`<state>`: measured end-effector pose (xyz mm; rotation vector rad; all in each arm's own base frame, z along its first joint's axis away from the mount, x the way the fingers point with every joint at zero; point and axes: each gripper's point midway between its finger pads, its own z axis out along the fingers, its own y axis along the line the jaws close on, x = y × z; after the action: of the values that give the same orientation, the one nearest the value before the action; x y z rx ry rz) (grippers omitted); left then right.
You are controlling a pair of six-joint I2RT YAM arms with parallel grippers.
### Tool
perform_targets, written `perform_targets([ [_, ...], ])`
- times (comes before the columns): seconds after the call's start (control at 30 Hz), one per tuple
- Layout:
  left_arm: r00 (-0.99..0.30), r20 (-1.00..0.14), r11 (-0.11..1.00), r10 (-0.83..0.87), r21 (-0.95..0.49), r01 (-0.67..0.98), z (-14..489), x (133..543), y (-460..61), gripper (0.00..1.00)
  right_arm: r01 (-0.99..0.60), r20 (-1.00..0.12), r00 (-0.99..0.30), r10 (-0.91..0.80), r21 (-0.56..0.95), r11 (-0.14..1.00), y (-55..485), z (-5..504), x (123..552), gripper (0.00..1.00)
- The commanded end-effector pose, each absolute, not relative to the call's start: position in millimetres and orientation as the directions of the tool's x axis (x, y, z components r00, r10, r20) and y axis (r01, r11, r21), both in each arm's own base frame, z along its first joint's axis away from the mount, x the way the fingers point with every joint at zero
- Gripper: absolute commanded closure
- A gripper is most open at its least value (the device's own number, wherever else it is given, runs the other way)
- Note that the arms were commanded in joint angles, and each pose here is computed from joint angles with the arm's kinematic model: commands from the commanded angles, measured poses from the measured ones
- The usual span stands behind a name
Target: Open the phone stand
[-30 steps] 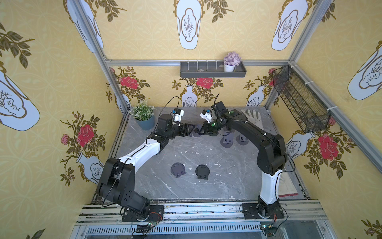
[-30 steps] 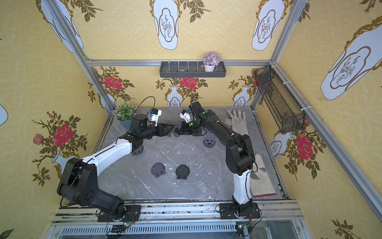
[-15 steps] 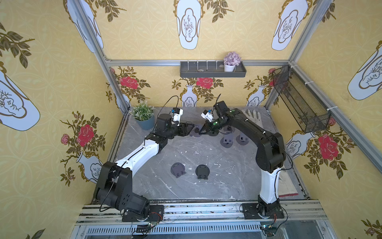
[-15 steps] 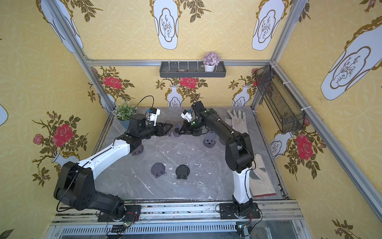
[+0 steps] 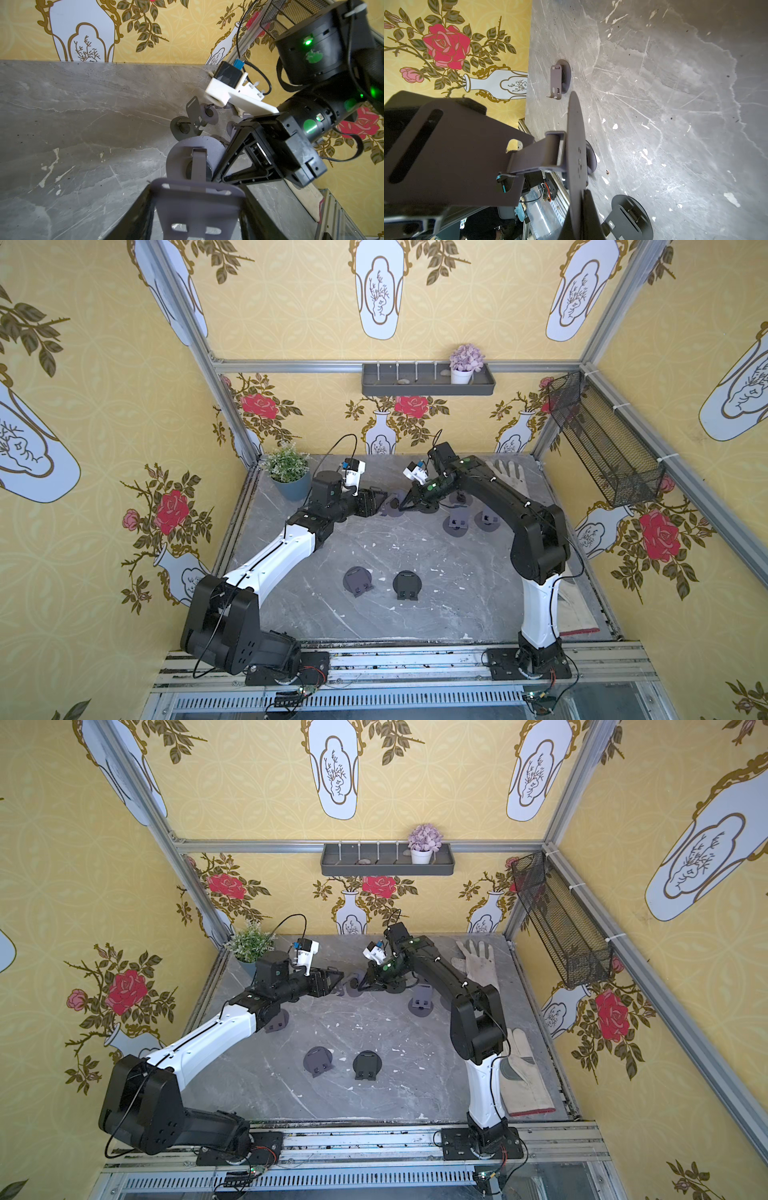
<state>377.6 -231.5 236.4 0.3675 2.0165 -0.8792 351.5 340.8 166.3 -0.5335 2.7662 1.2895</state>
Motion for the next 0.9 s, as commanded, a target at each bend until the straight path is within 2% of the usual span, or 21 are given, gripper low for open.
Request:
perform_targets([
  [0.0, -0.482, -0.871, 0.675, -0.099, -0.415, 0.610, 266.8, 376.9, -231.2, 0.81, -0.116, -0.158, -0.986, -0.055, 0.406, 0.907, 247.2, 111.5, 406.6, 1.00],
  [0.2, -0.486, -0.868, 0.673, -0.101, -0.419, 0.610, 264.0, 376.5, -231.1, 0.81, -0.150, -0.177, -0.981, -0.081, 0.424, 0.893, 255.5, 118.8, 406.5, 1.00],
  [0.67, -0.505, -0.856, 0.660, -0.106, -0.441, 0.608, 255.3, 388.2, -238.6, 0.80, -0.448, -0.379, -0.878, -0.292, 0.440, 0.778, 330.5, 173.8, 373.3, 0.98],
  [0.77, -0.503, -0.857, 0.663, -0.108, -0.439, 0.606, 255.9, 393.3, -239.7, 0.80, -0.466, -0.399, -0.866, -0.300, 0.427, 0.775, 333.2, 179.9, 369.3, 0.93],
  [0.87, -0.505, -0.857, 0.675, -0.104, -0.434, 0.597, 252.5, 398.6, -239.5, 0.81, -0.470, -0.420, -0.859, -0.294, 0.417, 0.778, 331.0, 188.3, 370.4, 0.75],
])
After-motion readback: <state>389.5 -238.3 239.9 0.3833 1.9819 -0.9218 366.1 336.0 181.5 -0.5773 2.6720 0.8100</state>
